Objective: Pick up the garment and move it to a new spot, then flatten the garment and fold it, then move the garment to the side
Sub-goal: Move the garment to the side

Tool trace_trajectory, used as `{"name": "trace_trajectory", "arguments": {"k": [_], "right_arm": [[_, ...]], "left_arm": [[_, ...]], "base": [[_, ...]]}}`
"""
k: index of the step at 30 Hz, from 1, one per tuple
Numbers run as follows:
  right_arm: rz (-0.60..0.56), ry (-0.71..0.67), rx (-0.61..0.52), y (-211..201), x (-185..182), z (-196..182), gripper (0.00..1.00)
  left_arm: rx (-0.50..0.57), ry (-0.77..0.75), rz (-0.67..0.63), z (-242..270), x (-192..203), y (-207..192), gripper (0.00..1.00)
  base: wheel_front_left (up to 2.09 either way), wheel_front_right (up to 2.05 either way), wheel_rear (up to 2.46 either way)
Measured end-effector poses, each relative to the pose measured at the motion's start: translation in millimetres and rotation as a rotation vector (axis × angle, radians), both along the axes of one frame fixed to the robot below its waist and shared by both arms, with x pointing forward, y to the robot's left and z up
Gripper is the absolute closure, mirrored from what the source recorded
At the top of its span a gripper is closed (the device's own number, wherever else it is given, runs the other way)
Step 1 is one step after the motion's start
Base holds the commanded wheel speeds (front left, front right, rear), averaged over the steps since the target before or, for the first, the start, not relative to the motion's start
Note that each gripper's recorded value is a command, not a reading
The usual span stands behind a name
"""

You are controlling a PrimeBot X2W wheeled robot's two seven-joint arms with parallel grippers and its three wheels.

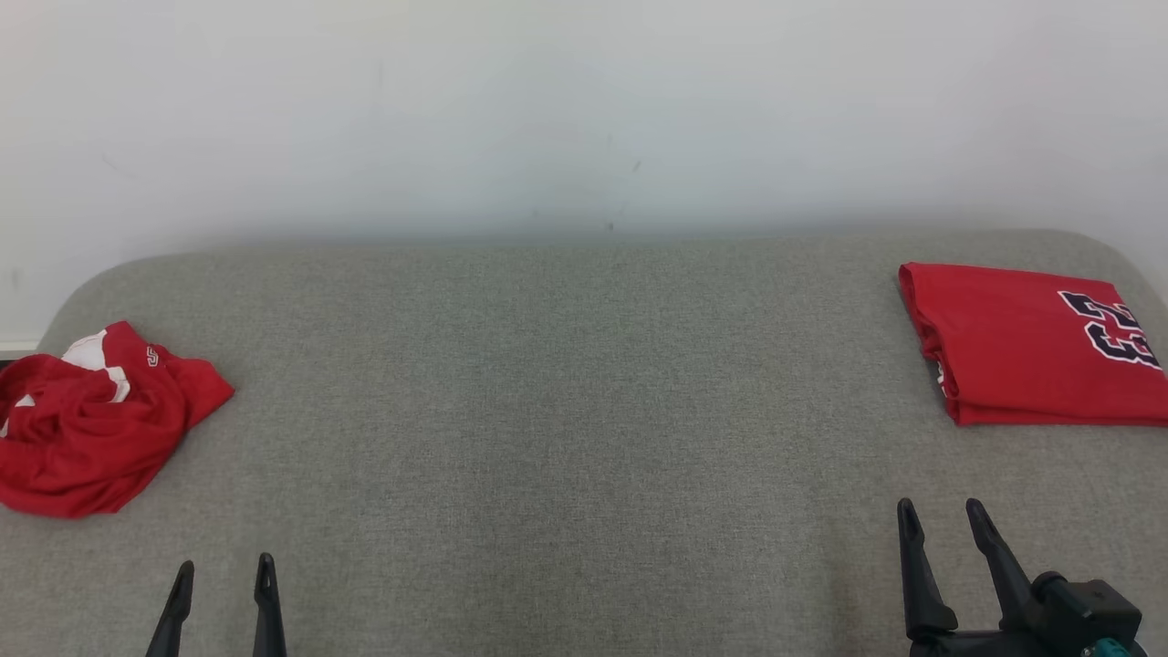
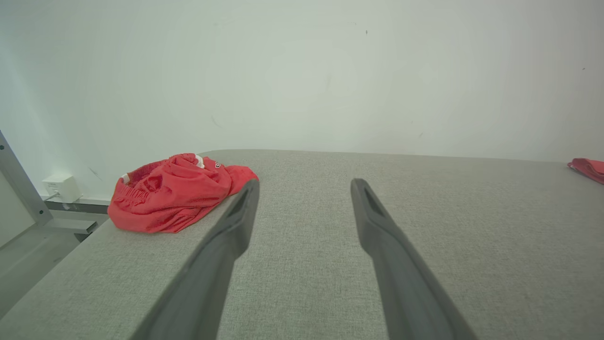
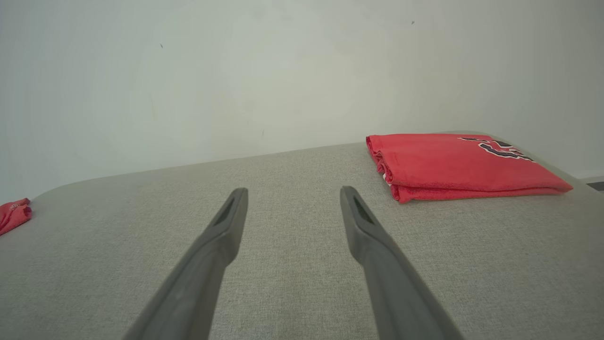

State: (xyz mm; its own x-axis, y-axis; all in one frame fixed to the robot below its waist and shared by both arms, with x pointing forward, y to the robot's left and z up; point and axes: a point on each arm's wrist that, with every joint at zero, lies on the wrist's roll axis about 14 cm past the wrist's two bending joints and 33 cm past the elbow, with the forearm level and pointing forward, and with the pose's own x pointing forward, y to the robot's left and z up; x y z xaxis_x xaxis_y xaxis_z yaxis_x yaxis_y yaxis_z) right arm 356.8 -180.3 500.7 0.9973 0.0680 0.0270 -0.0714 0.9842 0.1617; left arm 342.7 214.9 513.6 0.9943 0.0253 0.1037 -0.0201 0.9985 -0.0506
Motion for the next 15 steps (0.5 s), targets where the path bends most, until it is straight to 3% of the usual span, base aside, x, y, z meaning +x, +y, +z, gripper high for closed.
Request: {"name": "trace_trajectory", "arguments": {"k": [15], "right_arm": [[0.019,0.032,0.004,9.3,-7.2,-9.5,0.00]], "left_arm": [[0.006,0.034,0.011,-10.6,-6.2,4.8,0.00]], "base": [[0.00,0.00,0.00]]}}
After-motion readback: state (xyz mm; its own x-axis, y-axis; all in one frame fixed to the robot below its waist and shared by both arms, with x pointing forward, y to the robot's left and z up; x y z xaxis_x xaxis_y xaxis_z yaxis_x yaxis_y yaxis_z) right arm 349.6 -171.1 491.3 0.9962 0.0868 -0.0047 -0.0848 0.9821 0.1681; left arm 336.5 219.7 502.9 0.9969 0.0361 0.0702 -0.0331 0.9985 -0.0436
